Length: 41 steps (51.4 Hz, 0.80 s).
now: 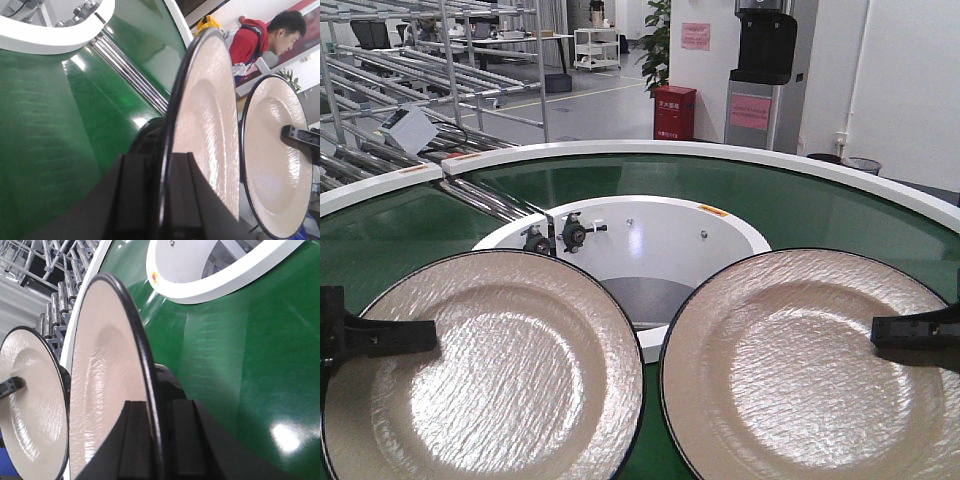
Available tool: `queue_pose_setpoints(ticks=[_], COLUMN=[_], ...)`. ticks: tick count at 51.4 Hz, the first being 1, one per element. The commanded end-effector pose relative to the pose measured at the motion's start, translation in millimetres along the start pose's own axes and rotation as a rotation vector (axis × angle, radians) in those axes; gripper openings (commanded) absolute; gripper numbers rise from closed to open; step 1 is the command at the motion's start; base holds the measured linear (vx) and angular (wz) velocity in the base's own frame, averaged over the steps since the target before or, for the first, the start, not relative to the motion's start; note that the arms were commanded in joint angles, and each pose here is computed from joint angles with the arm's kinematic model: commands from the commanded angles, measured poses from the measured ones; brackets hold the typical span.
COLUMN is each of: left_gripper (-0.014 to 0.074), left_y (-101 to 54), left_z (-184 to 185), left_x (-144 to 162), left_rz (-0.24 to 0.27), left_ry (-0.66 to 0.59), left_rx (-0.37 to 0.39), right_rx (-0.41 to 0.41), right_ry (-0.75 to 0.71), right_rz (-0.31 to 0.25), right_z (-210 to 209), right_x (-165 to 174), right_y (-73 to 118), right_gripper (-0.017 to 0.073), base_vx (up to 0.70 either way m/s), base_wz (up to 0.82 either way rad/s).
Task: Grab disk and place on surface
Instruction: 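Lift both plates upright off the conveyor with both grippers, then drive the base to the steel table holding both plates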
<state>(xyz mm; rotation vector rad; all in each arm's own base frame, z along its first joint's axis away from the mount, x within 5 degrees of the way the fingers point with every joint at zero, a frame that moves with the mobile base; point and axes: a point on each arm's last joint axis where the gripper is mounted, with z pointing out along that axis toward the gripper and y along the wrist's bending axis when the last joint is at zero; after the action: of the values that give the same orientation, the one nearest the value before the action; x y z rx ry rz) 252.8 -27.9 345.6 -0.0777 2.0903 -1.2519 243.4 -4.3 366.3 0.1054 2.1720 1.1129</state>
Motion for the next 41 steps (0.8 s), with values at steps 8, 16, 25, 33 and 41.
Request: queue_pose_setpoints(ticks=[8,16,25,33,41], left_gripper=[-0.0009,-0.0009,-0.0009,-0.0009,-0.0009], left_y=[-26.6,-26.6,-26.6,-26.8,-26.8], left_z=[-8.5,-8.5,-8.5,-8.5,-8.5], left_x=[-8.9,-8.9,-8.9,-8.7,-8.7], left_rz=[-0.019,-0.019,-0.019,-0.019,-0.019], left_ry=[-0.082,-0.082,-0.082,-0.080,-0.080], left_rx=[0.125,0.125,0.125,0.127,0.127], right_rx=[-0.106,-0.106,-0.106,-0.106,-0.106], right_ry=[-0.102,-0.102,-0.102,-0.102,-0.102], right_rz=[0.008,0.008,0.008,0.008,0.008], right_z=[-9.5,-9.5,-9.5,-9.5,-9.5], right_x=[-9.9,-9.9,-9.9,-9.9,-9.9], right_y=[22.0,22.0,22.0,22.0,22.0], right_gripper=[-0.0009,-0.0009,-0.0009,-0.0009,-0.0009], base_vx=[-0.01,-0.05,-0.12,-0.18,-0.19], base_wz=[0.00,-0.02,-0.08,-0.34,-0.43])
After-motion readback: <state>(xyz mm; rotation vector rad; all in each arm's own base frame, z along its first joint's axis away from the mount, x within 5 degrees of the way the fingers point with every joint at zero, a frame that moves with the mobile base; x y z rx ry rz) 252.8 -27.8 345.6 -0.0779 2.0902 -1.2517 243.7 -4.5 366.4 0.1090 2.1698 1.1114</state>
